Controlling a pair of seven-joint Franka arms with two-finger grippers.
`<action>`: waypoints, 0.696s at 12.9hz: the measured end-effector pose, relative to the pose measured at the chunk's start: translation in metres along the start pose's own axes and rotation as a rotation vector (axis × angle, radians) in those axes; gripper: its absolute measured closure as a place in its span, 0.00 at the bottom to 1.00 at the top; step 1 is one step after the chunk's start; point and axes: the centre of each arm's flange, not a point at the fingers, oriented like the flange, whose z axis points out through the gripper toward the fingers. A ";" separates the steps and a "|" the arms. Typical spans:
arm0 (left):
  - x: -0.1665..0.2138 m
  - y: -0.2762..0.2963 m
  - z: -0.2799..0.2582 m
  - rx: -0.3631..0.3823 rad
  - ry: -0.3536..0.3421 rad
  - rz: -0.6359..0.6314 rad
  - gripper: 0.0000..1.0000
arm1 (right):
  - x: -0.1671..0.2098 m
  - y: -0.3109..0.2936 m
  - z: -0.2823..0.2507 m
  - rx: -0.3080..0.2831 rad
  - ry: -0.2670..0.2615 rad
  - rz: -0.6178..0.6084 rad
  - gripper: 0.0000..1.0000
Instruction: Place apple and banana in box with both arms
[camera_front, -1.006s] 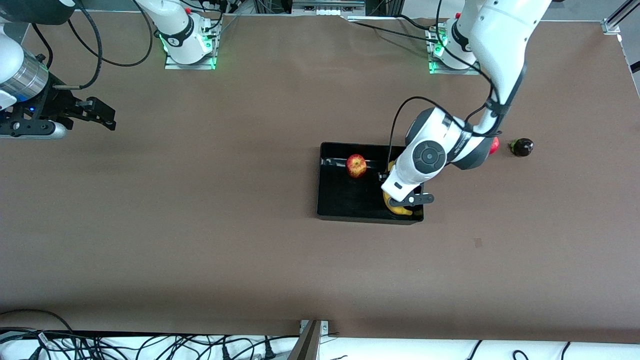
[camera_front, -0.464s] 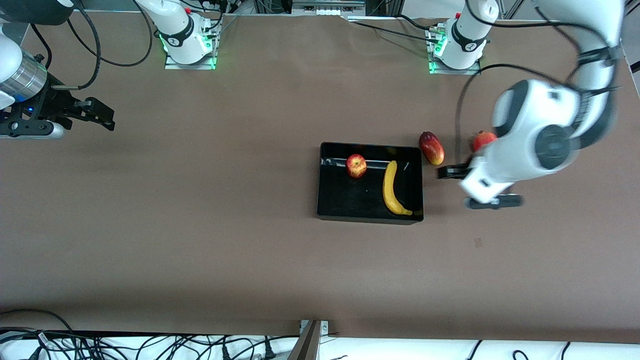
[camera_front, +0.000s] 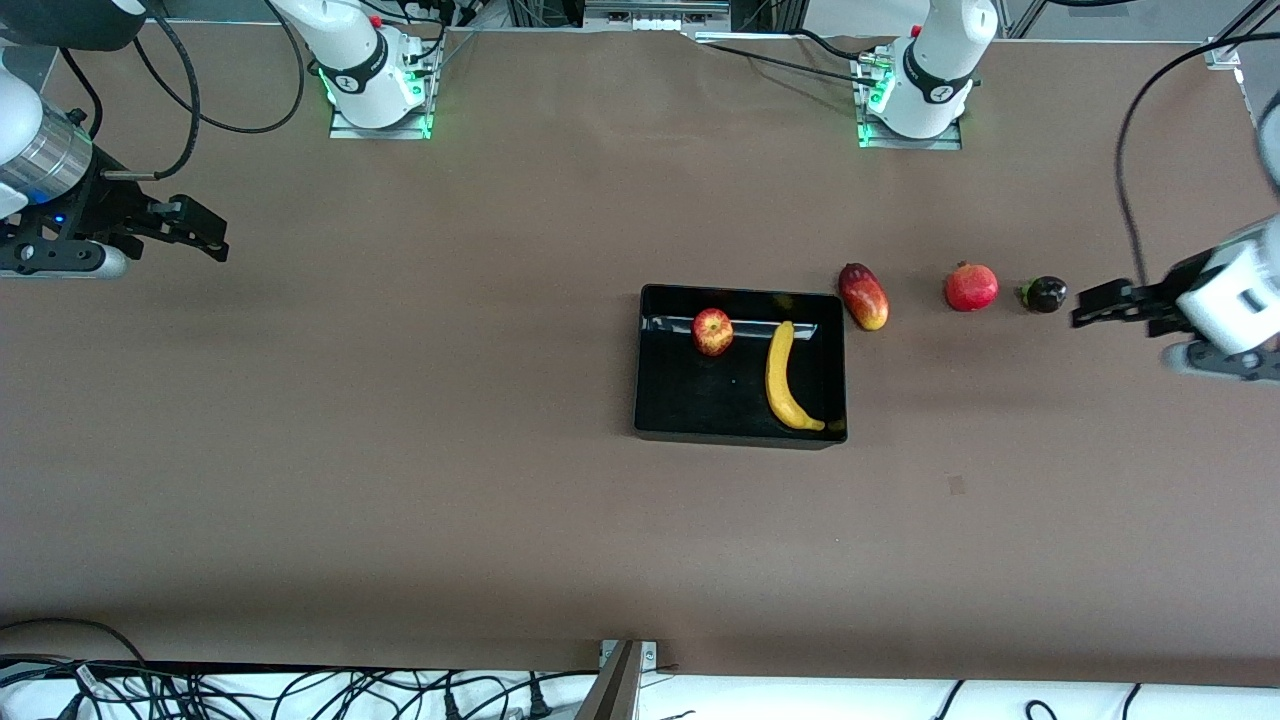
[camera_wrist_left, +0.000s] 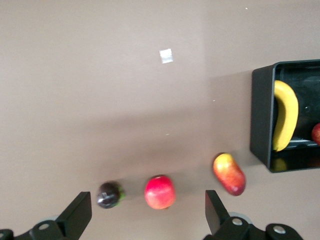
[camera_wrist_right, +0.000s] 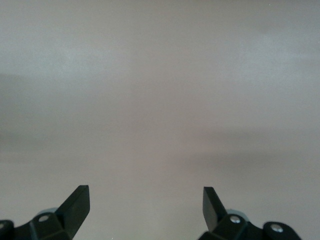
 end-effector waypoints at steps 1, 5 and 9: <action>-0.010 -0.002 -0.016 0.000 0.016 0.008 0.00 | 0.000 0.000 0.000 0.000 0.000 0.000 0.00; -0.053 0.057 -0.090 0.022 0.078 0.031 0.00 | 0.000 0.002 0.000 0.000 0.000 0.004 0.00; -0.074 0.103 -0.110 0.033 0.095 -0.004 0.00 | 0.000 0.002 0.000 0.000 0.000 0.004 0.00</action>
